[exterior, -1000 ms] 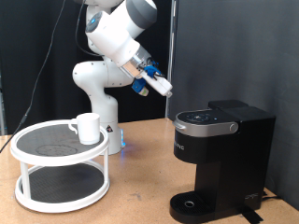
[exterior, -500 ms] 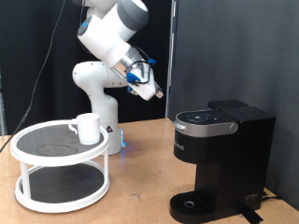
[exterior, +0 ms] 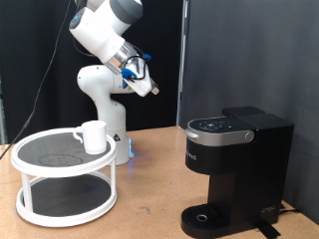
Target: Make a cup of coffee with the keurig machine
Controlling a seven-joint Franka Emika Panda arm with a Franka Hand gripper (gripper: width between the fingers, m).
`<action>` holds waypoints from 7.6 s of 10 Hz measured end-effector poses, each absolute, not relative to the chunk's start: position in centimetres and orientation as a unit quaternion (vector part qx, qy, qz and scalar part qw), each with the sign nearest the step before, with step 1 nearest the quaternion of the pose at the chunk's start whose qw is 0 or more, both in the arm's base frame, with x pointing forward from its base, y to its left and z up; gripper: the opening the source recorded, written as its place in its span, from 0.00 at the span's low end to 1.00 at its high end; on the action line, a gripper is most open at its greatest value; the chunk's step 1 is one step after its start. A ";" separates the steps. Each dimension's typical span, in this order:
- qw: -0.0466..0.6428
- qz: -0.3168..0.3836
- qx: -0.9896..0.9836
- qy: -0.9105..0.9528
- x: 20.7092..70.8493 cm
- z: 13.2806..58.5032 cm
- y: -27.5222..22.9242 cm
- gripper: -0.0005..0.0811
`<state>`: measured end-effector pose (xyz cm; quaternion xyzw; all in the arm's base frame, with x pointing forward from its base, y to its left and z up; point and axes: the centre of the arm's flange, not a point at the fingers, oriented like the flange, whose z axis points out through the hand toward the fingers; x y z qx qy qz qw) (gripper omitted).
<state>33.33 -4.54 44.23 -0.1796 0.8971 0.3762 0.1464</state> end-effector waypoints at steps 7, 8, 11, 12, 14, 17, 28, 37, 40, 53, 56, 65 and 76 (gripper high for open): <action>0.182 0.311 -0.099 0.928 30.3 45.6 -9.0 0.01; 0.187 0.320 -0.097 0.924 29.8 45.8 -9.5 0.01; 0.196 0.302 -0.085 0.929 29.8 45.8 -10.3 0.01; 0.207 0.292 -0.069 0.931 29.6 45.9 -11.4 0.01; 0.223 0.291 -0.034 0.930 28.4 46.1 -14.3 0.01; 0.204 0.317 -0.050 0.925 25.7 46.6 -17.9 0.01; 0.197 0.331 -0.082 0.919 21.1 45.0 -22.8 0.01; 0.164 0.332 -0.125 0.921 20.4 42.1 -23.6 0.01; 0.164 0.330 -0.139 0.919 20.7 41.1 -24.3 0.01; 0.182 0.275 -0.122 0.936 21.7 34.7 -24.4 0.90; 0.177 0.277 -0.130 0.935 21.8 33.5 -24.0 0.91; 0.179 0.278 -0.130 0.935 21.9 32.5 -24.1 0.55; 0.172 0.275 -0.075 0.943 22.6 33.3 -24.2 0.01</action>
